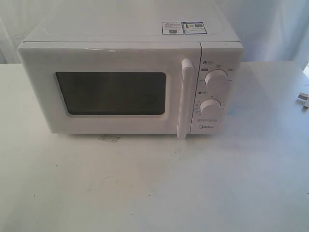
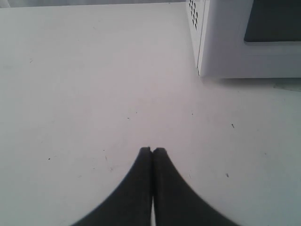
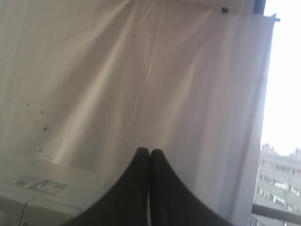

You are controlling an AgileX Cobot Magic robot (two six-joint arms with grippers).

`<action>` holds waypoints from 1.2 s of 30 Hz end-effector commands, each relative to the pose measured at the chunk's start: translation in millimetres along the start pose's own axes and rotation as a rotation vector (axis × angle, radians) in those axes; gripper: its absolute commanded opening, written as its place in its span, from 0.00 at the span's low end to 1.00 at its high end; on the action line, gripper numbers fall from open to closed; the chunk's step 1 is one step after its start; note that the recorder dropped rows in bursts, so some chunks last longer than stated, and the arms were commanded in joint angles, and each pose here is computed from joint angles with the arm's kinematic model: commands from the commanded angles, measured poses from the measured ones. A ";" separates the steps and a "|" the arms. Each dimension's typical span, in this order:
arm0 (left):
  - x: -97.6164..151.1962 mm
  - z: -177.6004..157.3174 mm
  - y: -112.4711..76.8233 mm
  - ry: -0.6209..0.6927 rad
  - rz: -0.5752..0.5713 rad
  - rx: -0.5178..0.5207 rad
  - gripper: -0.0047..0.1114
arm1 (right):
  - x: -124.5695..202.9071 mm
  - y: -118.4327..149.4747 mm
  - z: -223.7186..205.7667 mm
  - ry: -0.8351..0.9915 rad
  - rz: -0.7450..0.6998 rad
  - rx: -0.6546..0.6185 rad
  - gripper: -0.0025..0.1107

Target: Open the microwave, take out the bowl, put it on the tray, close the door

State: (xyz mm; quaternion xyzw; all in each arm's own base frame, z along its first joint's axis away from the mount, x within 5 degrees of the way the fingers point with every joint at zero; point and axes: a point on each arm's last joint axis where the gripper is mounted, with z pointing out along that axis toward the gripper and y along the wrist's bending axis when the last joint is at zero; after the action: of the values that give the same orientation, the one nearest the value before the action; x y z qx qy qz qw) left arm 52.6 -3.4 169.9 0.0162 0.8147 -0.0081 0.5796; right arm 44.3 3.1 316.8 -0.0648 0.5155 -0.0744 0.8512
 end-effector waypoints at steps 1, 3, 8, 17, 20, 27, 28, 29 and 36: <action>0.7 0.2 -0.5 -0.005 -0.006 0.007 0.04 | 5.3 -2.0 23.3 0.192 -0.016 -0.013 0.02; 0.7 0.2 -0.5 -0.005 -0.006 0.007 0.04 | 13.1 -1.0 30.9 0.251 0.015 -0.020 0.02; 0.7 0.2 -0.5 -0.005 -0.006 0.007 0.04 | 23.0 0.6 38.7 0.309 0.060 -0.024 0.02; 0.7 0.2 -0.5 -0.005 -0.006 0.007 0.04 | 24.4 1.4 45.3 0.288 0.062 -0.029 0.02; 0.7 0.2 -0.5 -0.005 -0.006 0.007 0.04 | 36.0 3.5 55.3 0.341 0.065 -0.041 0.02; 0.7 0.2 -0.5 -0.005 -0.006 0.007 0.04 | 75.8 9.5 85.4 0.472 0.229 -0.020 0.02; 0.7 0.2 -0.5 -0.005 -0.006 0.007 0.04 | 92.6 12.8 92.2 0.551 0.258 -0.022 0.02; 0.7 0.2 -0.5 -0.005 -0.006 0.007 0.04 | 99.9 14.0 96.0 0.587 0.273 -0.021 0.02; 0.7 0.2 -0.5 -0.005 -0.006 0.007 0.04 | 134.2 28.4 115.0 0.780 0.304 -0.095 0.02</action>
State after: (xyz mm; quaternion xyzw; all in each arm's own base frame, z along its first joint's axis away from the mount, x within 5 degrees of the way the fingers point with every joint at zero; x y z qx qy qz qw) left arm 52.6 -3.4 169.9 0.0162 0.8147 -0.0081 0.5796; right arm 199.3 3.8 251.5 0.0290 0.7905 0.0489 0.6099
